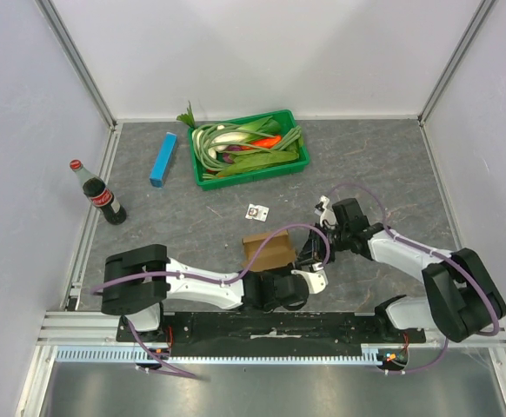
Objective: Fold the paper box
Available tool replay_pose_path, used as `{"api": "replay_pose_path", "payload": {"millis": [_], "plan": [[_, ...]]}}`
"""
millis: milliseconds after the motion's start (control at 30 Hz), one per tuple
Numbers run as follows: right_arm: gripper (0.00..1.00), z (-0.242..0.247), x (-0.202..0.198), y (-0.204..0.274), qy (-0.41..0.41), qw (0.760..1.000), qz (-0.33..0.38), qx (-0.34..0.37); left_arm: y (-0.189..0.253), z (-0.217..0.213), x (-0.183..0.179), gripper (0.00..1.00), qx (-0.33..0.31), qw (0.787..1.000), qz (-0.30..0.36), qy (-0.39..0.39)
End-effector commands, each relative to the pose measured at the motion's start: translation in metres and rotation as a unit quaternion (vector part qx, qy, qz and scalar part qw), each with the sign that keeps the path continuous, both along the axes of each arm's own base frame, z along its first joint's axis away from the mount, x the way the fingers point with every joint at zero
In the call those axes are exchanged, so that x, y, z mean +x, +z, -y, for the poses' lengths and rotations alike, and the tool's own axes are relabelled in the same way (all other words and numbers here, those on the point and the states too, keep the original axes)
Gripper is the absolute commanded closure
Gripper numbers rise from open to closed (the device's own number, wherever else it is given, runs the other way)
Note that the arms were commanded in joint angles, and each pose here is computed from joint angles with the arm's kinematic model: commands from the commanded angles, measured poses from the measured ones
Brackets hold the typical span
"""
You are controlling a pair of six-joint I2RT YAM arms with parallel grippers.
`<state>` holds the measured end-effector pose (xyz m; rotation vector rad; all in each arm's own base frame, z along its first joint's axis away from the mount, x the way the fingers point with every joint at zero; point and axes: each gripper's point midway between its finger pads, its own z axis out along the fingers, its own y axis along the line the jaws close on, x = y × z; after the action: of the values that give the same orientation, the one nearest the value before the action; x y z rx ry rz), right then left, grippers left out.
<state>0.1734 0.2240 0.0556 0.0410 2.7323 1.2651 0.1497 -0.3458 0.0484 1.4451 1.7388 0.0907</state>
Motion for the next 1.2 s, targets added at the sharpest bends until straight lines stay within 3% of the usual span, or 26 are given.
{"api": "replay_pose_path", "payload": {"millis": [0,67,100,167,233,333,433,533,700,833,867,967,1033,1067,1100,1167], "plan": [[0.58,-0.004,0.031,0.044,0.011,0.996,0.088,0.002,0.026,0.008,0.005,0.87,-0.023,0.999,0.02,0.019],[0.45,0.007,0.048,0.063,-0.008,0.992,0.129,-0.006,0.03,0.007,0.005,0.9,-0.031,0.999,0.014,0.03],[0.33,0.013,0.062,0.08,-0.022,0.988,0.154,-0.006,0.034,0.004,0.002,0.91,-0.037,0.999,0.005,0.037],[0.26,0.045,0.084,0.102,-0.074,0.98,0.184,-0.004,0.042,0.003,0.0,0.92,-0.052,0.998,-0.007,0.044],[0.22,0.09,0.105,0.119,-0.137,0.968,0.209,-0.022,0.054,0.0,-0.004,0.92,-0.074,0.996,-0.024,0.05],[0.19,0.139,0.113,0.122,-0.158,0.949,0.241,-0.128,0.074,-0.002,-0.005,0.98,-0.123,0.985,-0.078,0.091],[0.18,0.155,0.108,0.122,-0.146,0.932,0.264,-0.2,0.101,0.006,-0.003,0.98,-0.196,0.955,-0.176,0.135],[0.18,0.146,0.096,0.121,-0.128,0.925,0.285,-0.218,0.13,0.005,0.015,0.98,-0.279,0.905,-0.231,0.224],[0.19,0.1,0.072,0.117,-0.116,0.917,0.34,-0.173,0.161,-0.001,0.064,0.98,-0.413,0.776,-0.313,0.359],[0.2,0.065,0.051,0.133,-0.099,0.894,0.42,-0.122,0.156,-0.004,0.085,0.98,-0.452,0.689,-0.356,0.44],[0.2,0.066,0.051,0.128,-0.104,0.887,0.428,-0.138,0.151,-0.012,0.089,0.98,-0.448,0.655,-0.362,0.489],[0.21,0.04,0.038,0.128,-0.056,0.873,0.469,-0.124,0.137,-0.016,0.1,0.98,-0.422,0.609,-0.36,0.567],[0.21,0.021,0.03,0.133,-0.037,0.853,0.506,-0.121,0.113,-0.026,0.097,0.98,-0.376,0.583,-0.352,0.628],[0.2,0.016,0.027,0.133,-0.024,0.842,0.523,-0.131,0.122,-0.022,0.103,0.98,-0.386,0.565,-0.351,0.639],[0.2,-0.001,0.013,0.138,0.0,0.831,0.544,-0.118,0.115,-0.029,0.1,0.98,-0.361,0.561,-0.345,0.66],[0.2,-0.004,0.015,0.136,-0.002,0.804,0.572,-0.162,0.114,-0.025,0.107,0.98,-0.353,0.549,-0.337,0.678]]}}
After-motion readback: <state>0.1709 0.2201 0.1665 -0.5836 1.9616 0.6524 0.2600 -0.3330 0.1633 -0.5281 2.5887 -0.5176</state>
